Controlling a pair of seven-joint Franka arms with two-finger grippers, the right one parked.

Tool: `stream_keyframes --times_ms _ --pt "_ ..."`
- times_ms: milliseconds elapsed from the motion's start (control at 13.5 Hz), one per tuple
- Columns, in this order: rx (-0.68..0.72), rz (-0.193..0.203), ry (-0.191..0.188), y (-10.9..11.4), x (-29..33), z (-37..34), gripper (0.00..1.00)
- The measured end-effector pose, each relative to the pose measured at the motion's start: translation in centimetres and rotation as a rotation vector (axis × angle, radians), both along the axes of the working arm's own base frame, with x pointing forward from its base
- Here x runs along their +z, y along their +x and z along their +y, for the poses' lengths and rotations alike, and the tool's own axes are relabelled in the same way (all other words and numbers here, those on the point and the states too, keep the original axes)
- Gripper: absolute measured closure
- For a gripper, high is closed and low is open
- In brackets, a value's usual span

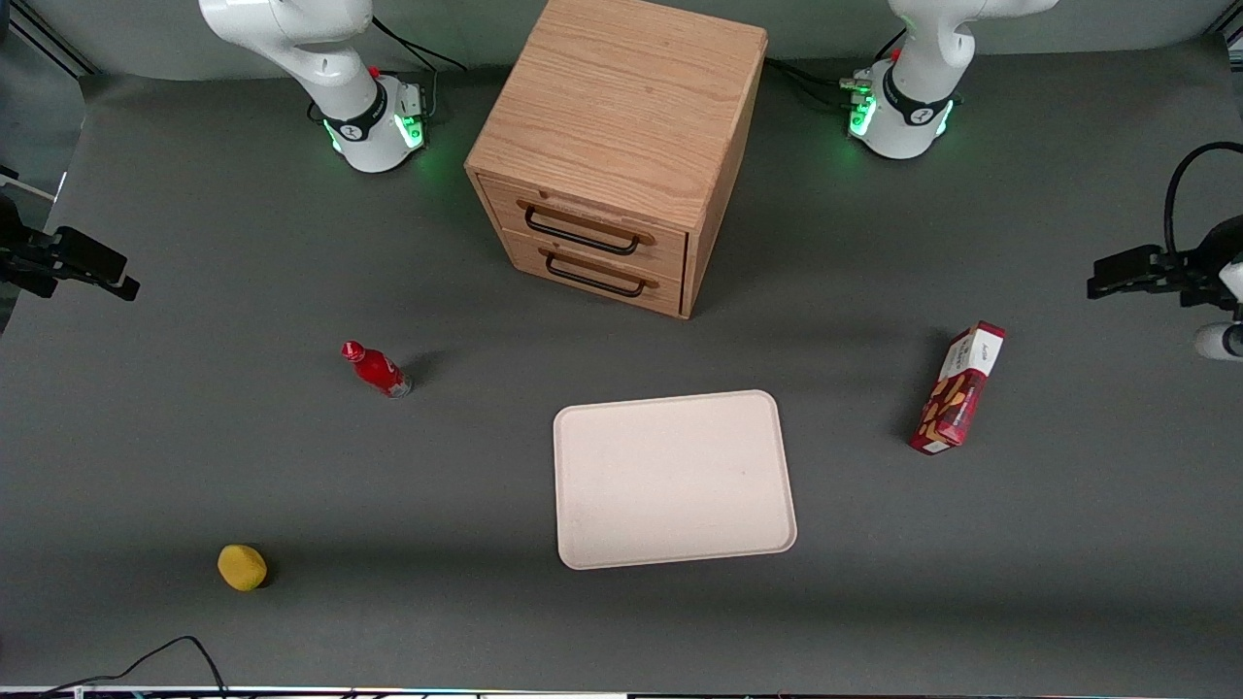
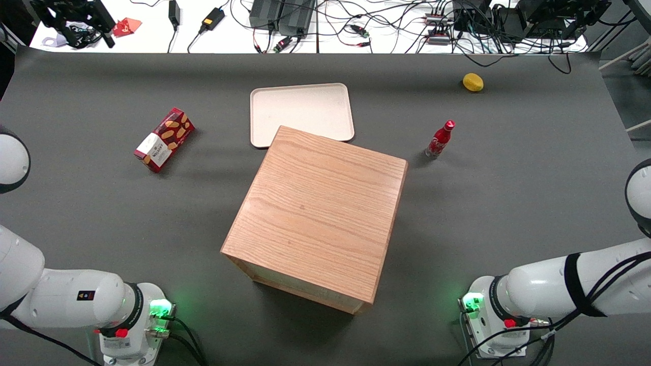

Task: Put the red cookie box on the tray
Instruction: 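Move the left gripper down over the red shortbread box and grasp it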

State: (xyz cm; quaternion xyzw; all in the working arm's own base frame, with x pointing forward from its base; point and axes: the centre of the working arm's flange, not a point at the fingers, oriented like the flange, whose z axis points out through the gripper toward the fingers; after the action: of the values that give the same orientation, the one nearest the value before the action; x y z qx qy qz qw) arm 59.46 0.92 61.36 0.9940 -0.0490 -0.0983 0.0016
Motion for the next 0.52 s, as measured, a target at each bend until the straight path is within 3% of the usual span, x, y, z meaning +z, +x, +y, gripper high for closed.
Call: stream_keyframes --times_ms 370,519 --pt "0.006 0.016 0.016 0.3 -0.7 0.3 0.0" --pt "-0.052 0.015 0.006 1.6 -3.5 0.4 0.0"
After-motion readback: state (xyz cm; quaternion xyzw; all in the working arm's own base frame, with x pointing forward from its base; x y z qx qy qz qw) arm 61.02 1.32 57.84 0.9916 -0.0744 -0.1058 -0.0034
